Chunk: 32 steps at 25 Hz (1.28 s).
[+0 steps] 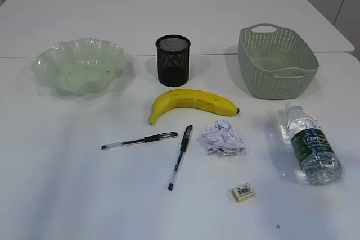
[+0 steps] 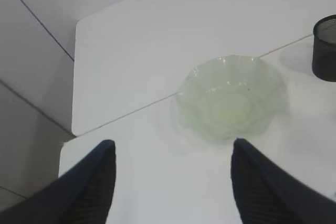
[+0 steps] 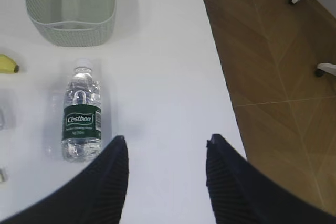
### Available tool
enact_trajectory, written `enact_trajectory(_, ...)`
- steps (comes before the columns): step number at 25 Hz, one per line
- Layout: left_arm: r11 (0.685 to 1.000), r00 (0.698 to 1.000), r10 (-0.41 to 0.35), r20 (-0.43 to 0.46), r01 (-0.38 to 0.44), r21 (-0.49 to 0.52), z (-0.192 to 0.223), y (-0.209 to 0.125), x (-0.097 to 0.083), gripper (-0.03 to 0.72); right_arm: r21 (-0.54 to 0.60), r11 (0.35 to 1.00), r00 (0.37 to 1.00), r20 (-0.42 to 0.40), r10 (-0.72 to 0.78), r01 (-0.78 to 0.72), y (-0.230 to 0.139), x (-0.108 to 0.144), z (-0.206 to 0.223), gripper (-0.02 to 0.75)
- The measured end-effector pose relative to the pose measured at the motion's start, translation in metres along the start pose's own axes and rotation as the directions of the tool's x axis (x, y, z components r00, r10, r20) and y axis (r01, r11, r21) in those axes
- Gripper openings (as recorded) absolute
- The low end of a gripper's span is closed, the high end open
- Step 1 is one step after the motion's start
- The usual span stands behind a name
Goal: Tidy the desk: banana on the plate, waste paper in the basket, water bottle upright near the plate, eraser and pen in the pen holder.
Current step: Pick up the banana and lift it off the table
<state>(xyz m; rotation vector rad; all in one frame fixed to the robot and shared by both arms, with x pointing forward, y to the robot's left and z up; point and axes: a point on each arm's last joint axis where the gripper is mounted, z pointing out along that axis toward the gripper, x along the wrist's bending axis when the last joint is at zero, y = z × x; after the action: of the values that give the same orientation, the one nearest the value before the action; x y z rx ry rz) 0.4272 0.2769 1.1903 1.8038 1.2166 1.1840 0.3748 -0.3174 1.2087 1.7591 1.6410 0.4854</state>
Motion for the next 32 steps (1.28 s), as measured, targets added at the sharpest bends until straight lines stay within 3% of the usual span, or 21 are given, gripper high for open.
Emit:
enact_trajectory(6,0.996,0.994,0.078,0.075,-0.081,0.025,0.021,0.038,-0.017,0.484,0.122,0.992,1.0,-0.025,-0.016,0.019,0.042,0.014,0.051,0.366)
enact_trajectory(13,0.977,0.977,0.128,0.168,-0.154,0.15,0.07,0.044,-0.049,0.484,0.273,0.96,0.998,-0.032,-0.049,0.056,0.054,0.028,0.11,0.366)
enact_trajectory(20,0.934,0.941,0.188,0.283,-0.26,0.245,0.117,0.043,-0.1,0.484,0.357,0.929,0.994,0.01,-0.112,0.101,0.056,0.032,0.148,0.366)
enact_trajectory(32,0.836,0.845,0.293,0.448,-0.453,0.308,0.172,0.013,-0.189,0.484,0.376,0.918,0.989,0.018,-0.144,0.127,0.056,0.032,0.158,0.367)
